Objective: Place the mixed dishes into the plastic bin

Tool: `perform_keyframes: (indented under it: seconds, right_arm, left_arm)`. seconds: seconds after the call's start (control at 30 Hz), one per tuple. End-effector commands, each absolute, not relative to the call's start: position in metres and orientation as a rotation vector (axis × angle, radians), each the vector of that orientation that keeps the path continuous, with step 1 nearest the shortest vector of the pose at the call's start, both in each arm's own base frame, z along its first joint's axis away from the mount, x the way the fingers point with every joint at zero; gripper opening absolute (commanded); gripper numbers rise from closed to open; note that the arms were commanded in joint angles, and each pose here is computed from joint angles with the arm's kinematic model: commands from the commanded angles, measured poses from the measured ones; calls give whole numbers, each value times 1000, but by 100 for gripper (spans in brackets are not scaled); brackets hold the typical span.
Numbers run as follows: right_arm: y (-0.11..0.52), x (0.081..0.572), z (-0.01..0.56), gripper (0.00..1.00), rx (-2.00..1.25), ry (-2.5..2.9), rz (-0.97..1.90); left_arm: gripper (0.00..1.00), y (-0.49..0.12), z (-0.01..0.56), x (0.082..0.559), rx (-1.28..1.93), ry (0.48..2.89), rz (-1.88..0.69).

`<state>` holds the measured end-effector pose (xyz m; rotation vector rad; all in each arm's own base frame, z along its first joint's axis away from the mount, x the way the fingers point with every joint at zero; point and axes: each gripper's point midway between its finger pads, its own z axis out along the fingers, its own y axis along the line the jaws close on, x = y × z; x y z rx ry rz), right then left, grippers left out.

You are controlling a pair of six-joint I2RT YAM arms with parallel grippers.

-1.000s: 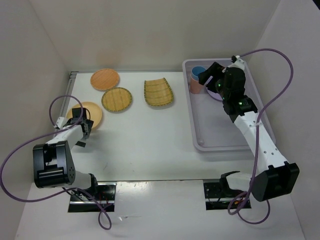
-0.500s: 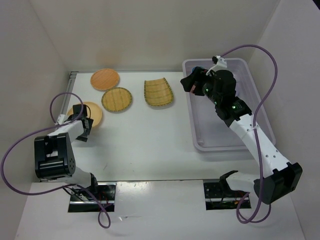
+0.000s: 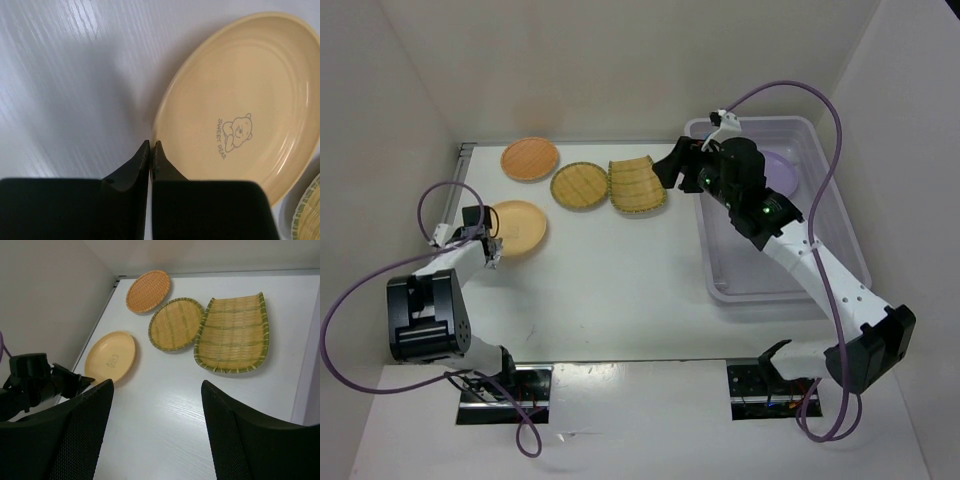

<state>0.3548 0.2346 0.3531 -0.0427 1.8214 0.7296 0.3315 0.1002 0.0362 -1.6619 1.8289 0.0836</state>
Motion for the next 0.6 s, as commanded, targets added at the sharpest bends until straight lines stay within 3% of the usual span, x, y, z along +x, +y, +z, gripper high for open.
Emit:
perform_keyframes:
  seconds: [0.0, 0.17, 0.33, 0.57]
  right_arm:
    - [250, 359, 367, 76, -98, 1796, 768]
    - [268, 366, 351, 76, -150, 1839, 813]
    - [307, 364, 336, 76, -271, 1885, 975]
    - [347, 349, 345, 77, -401, 1853, 1098]
  left_arm:
    - [0, 97, 60, 326, -1589, 1848, 62]
    - [0, 86, 140, 320, -1405, 1776, -78]
    - [0, 49, 225, 317, -985, 1782, -286]
    - [0, 0, 236, 310, -646, 1944, -485]
